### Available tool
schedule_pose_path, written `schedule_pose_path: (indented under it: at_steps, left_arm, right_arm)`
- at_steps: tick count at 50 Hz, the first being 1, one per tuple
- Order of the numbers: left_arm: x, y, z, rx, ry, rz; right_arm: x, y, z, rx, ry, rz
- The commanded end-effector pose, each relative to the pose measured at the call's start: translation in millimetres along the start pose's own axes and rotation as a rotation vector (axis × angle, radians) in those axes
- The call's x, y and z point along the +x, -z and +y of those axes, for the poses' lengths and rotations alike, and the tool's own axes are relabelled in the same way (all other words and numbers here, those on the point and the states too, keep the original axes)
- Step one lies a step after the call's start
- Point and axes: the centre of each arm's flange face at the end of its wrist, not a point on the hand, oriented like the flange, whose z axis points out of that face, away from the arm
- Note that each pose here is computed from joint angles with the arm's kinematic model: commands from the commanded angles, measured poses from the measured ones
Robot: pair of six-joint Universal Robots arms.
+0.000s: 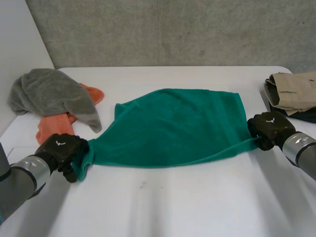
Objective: Fold the laundry.
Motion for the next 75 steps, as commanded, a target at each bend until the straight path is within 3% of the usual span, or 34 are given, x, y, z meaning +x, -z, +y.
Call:
schedule_pose_path:
  at_steps: [1, 16, 25, 34, 38, 45, 49, 54, 61, 66, 71, 73, 75]
  left_arm:
    - [0.9, -15.8, -1.4, -0.002, -0.030, -0.015]
    - [19.2, -46.0, -8.8, 0.065, -0.092, -0.041]
    - [-3.8, -47.7, -33.2, 0.177, -0.082, -0.187]
    - [-45.3, 40.2, -113.0, 0.450, 0.050, -0.264]
    - [-66.3, 84.9, -152.1, 0.591, 0.099, -0.254]
    - [-91.6, 108.2, -172.2, 0.596, 0.190, -0.264]
    - [-89.1, 89.0, -172.8, 0.521, 0.218, -0.212]
    - [-82.3, 47.6, -163.4, 0.402, 0.182, -0.167]
    - [-70.7, -39.3, -156.1, 0.294, -0.006, -0.190]
    - [-82.9, -62.6, -210.1, 0.527, -0.078, -0.305]
    - [-115.8, -17.0, -298.4, 1.075, 0.018, -0.487]
    - [-121.8, -2.4, -312.1, 1.203, 0.053, -0.512]
    - [-125.3, 2.5, -314.8, 1.244, 0.065, -0.516]
  right_arm:
    - [-0.4, 0.2, 1.0, -0.002, 0.008, -0.003]
    - [-2.9, 1.5, 2.1, -0.002, 0.017, -0.016]
    - [12.4, 8.5, -12.2, 0.007, 0.026, 0.021]
    - [67.9, 62.8, -84.9, 0.044, 0.068, 0.147]
    - [100.7, 103.6, -143.6, 0.153, 0.128, 0.276]
    - [115.3, 135.2, -190.7, 0.281, 0.137, 0.360]
    - [114.6, 118.8, -183.4, 0.264, 0.113, 0.316]
    - [89.1, 85.1, -170.9, 0.205, 0.126, 0.222]
    - [81.6, 16.4, -139.6, 0.108, 0.139, 0.231]
    - [94.8, -10.5, -180.7, 0.310, 0.181, 0.386]
    - [133.5, 12.1, -257.9, 0.803, 0.134, 0.626]
    - [145.0, 27.5, -275.0, 0.957, 0.101, 0.673]
    - [150.6, 33.2, -274.6, 0.984, 0.084, 0.681]
